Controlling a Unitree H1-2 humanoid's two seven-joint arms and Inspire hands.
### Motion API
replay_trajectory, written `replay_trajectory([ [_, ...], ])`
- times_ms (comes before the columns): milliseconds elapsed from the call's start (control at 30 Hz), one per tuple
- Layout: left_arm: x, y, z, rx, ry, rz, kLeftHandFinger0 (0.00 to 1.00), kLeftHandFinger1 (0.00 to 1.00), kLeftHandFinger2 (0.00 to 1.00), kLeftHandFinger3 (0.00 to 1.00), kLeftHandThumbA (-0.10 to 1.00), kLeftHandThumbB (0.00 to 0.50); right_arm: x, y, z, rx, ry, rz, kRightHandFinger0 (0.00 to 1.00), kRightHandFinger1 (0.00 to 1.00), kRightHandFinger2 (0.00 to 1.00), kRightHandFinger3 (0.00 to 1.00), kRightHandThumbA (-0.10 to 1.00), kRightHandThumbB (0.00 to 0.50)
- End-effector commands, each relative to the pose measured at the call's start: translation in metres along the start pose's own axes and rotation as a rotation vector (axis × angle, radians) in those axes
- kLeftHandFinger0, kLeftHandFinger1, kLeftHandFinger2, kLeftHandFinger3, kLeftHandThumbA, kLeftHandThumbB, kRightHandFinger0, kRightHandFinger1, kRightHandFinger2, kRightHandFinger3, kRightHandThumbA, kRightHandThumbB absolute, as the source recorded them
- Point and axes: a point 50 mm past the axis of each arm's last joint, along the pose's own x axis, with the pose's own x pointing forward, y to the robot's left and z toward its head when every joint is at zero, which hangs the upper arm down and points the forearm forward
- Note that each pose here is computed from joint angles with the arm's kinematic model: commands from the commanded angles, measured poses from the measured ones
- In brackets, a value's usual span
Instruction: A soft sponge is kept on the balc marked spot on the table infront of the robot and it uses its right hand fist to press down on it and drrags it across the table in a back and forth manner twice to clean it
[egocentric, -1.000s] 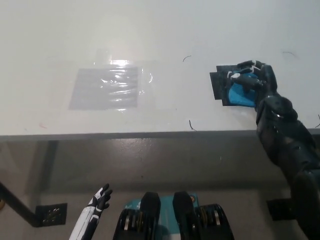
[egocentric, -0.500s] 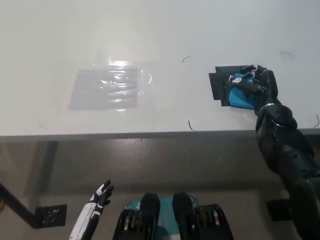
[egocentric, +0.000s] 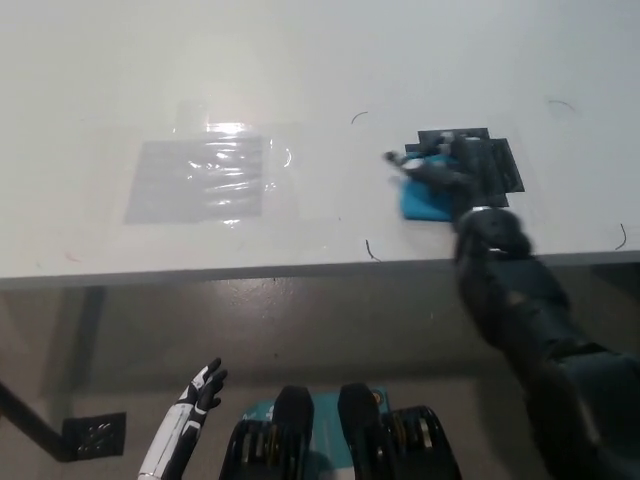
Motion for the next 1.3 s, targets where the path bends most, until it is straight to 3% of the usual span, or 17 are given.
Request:
replay_trajectory([
  [0, 0.004, 0.004, 0.009, 0.011, -0.062, 0.002, 1.0, 1.0, 1.0, 1.0, 1.0, 0.125, -0.011, 0.091, 0.02, -0.085, -0.032, 0.184, 0.0, 0.05, 0.33, 0.27, 1.0, 0.15],
  [200, 0.005, 0.004, 0.009, 0.022, -0.066, -0.006, 1.0, 1.0, 1.0, 1.0, 1.0, 0.131, -0.03, 0.14, 0.014, -0.141, -0.078, 0.291, 0.0, 0.09, 0.37, 0.32, 1.0, 0.145],
  [300, 0.006, 0.004, 0.01, 0.024, -0.068, -0.005, 1.0, 1.0, 1.0, 1.0, 1.0, 0.132, -0.03, 0.14, 0.015, -0.15, -0.083, 0.298, 0.0, 0.1, 0.37, 0.29, 1.0, 0.158],
  [333, 0.006, 0.004, 0.011, 0.027, -0.071, -0.006, 1.0, 1.0, 1.0, 1.0, 1.0, 0.13, -0.028, 0.137, 0.015, -0.153, -0.083, 0.294, 0.0, 0.08, 0.35, 0.28, 1.0, 0.125],
  [367, 0.006, 0.005, 0.011, 0.03, -0.073, -0.006, 1.0, 1.0, 1.0, 1.0, 1.0, 0.13, -0.027, 0.132, 0.015, -0.161, -0.082, 0.286, 0.0, 0.06, 0.34, 0.29, 1.0, 0.125],
  [500, 0.006, 0.005, 0.012, 0.029, -0.075, -0.006, 1.0, 1.0, 1.0, 1.0, 1.0, 0.139, -0.019, 0.107, 0.013, -0.192, -0.068, 0.227, 0.0, 0.09, 0.36, 0.33, 1.0, 0.152],
  [767, 0.005, 0.004, 0.012, 0.021, -0.068, -0.004, 1.0, 1.0, 1.0, 1.0, 1.0, 0.139, 0.0, 0.015, 0.004, -0.144, -0.01, 0.079, 0.0, 0.06, 0.37, 0.33, 1.0, 0.162],
  [867, 0.002, 0.002, 0.01, 0.016, -0.056, -0.003, 1.0, 1.0, 1.0, 1.0, 1.0, 0.13, 0.001, -0.03, -0.003, -0.139, -0.024, 0.005, 0.0, 0.04, 0.35, 0.29, 1.0, 0.111],
  [900, 0.0, 0.002, 0.01, 0.015, -0.053, -0.003, 1.0, 1.0, 1.0, 1.0, 1.0, 0.127, 0.001, -0.047, -0.006, -0.137, 0.006, -0.027, 0.0, 0.06, 0.36, 0.3, 1.0, 0.173],
  [933, 0.0, 0.002, 0.01, 0.015, -0.053, -0.003, 1.0, 1.0, 1.0, 1.0, 1.0, 0.127, 0.002, -0.051, -0.007, -0.136, 0.021, -0.037, 0.0, 0.01, 0.25, 0.24, 1.0, 0.127],
  [967, 0.0, 0.002, 0.009, 0.022, -0.051, 0.0, 1.0, 1.0, 1.0, 1.0, 1.0, 0.134, 0.001, -0.065, -0.008, -0.121, 0.02, -0.049, 0.0, 0.15, 0.41, 0.38, 1.0, 0.149],
  [1033, -0.002, 0.001, 0.009, 0.001, -0.044, -0.003, 1.0, 1.0, 1.0, 1.0, 1.0, 0.122, -0.001, -0.102, -0.011, -0.146, 0.032, -0.102, 0.0, 0.11, 0.42, 0.34, 1.0, 0.115],
  [1167, -0.001, 0.0, 0.008, 0.004, -0.044, 0.0, 1.0, 1.0, 1.0, 1.0, 1.0, 0.119, -0.01, -0.165, -0.014, -0.135, 0.026, -0.182, 0.0, 0.03, 0.35, 0.26, 1.0, 0.15],
  [1267, -0.002, 0.0, 0.009, 0.0, -0.043, 0.0, 1.0, 1.0, 1.0, 1.0, 1.0, 0.106, -0.023, -0.217, -0.018, -0.086, 0.05, -0.27, 0.0, 0.05, 0.41, 0.32, 1.0, 0.142],
])
